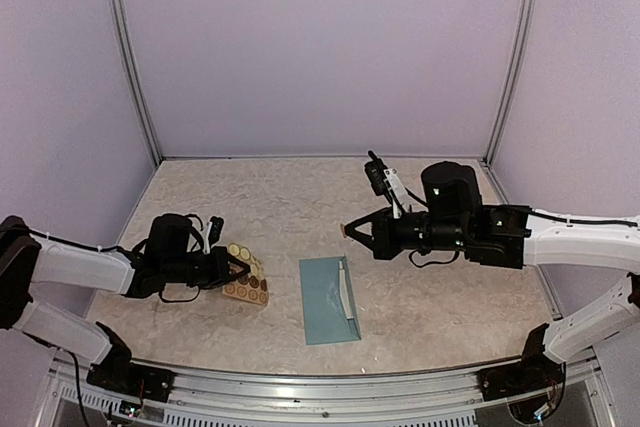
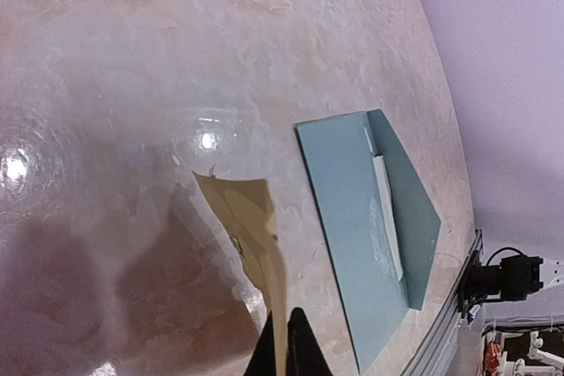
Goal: Place the letter into the envelope and seal it
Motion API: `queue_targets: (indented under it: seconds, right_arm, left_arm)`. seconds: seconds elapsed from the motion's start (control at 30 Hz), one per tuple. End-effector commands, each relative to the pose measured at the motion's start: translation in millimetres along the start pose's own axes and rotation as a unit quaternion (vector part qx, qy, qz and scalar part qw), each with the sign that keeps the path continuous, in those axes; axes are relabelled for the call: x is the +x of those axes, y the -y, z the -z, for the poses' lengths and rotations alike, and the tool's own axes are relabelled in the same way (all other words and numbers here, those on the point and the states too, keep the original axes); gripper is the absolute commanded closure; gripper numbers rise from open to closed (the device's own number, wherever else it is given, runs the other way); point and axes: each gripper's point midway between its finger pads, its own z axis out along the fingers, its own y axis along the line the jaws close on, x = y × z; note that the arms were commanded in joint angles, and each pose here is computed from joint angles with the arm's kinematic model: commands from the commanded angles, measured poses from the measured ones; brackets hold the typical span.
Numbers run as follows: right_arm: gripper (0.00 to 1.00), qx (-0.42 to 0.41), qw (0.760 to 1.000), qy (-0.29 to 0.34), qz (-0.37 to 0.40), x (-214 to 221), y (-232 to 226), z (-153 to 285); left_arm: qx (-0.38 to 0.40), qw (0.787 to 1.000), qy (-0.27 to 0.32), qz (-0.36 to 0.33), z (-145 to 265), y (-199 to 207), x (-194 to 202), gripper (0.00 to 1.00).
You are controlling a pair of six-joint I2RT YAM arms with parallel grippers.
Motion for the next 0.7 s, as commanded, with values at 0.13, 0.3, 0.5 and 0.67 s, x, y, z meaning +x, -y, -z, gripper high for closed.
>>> queue_targets:
  seconds: [0.13, 0.3, 0.5, 0.67]
  right_arm:
    - [1.00, 0.042, 0.999, -0.007, -0.016, 7.5, 21.9, 11.2]
    - [1.00, 0.064, 0.998, -0.007, -0.027, 12.8, 39.2, 21.7]
    - [1.00, 0.083, 0.995, 0.000, -0.047, 17.1, 58.7, 34.3]
    - [1.00, 0.089, 0.994, 0.003, -0.062, 20.9, 66.5, 39.5]
  left_arm:
    - [-0.144, 0.989, 0.015, 0.019, 6.8, -56.9, -9.5, 0.63]
    - [-0.230, 0.972, 0.054, 0.007, 33.0, -71.2, -26.4, 0.37]
    - [-0.169, 0.977, 0.124, -0.050, 43.4, -5.8, -70.0, 0.34]
    - [-0.070, 0.988, 0.081, -0.113, -1.8, 62.4, -63.4, 0.43]
